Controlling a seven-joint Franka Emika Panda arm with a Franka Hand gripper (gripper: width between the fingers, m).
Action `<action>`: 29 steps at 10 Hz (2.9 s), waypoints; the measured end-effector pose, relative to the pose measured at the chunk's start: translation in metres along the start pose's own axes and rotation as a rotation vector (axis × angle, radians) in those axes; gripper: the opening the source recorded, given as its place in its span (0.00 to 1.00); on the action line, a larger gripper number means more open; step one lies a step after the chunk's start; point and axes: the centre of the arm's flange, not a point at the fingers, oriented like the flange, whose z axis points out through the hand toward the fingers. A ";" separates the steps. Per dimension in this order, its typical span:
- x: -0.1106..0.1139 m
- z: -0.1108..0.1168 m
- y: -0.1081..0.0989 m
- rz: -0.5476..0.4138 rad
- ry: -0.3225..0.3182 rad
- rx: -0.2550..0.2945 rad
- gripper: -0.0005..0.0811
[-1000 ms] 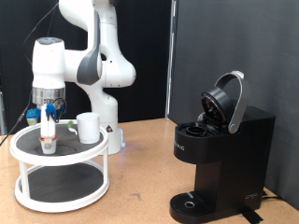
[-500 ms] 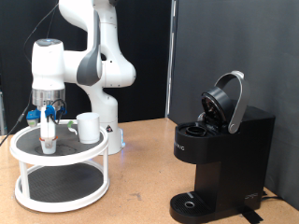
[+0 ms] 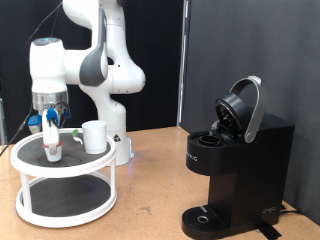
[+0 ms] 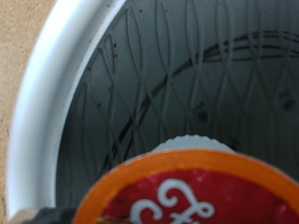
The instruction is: Make a cup of coffee with the keurig machine
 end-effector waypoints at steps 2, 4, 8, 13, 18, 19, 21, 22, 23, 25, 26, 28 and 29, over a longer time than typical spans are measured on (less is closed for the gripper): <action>0.002 -0.027 -0.005 0.000 -0.011 -0.030 0.45; 0.004 -0.050 -0.009 0.001 -0.014 -0.041 0.45; -0.023 -0.053 -0.002 0.041 -0.163 -0.118 0.45; -0.100 -0.076 0.018 0.084 -0.291 -0.175 0.45; -0.134 -0.087 0.033 0.084 -0.418 -0.284 0.45; -0.149 -0.094 0.039 0.072 -0.483 -0.325 0.45; -0.176 -0.107 0.053 0.015 -0.565 -0.395 0.45; -0.189 -0.114 0.060 -0.009 -0.575 -0.404 0.45; -0.202 -0.119 0.067 -0.023 -0.569 -0.401 0.45; -0.208 -0.121 0.070 -0.020 -0.564 -0.397 0.45; -0.209 -0.121 0.070 -0.005 -0.585 -0.411 0.45; -0.224 -0.123 0.078 0.029 -0.644 -0.463 0.45; -0.236 -0.123 0.083 0.038 -0.650 -0.482 0.45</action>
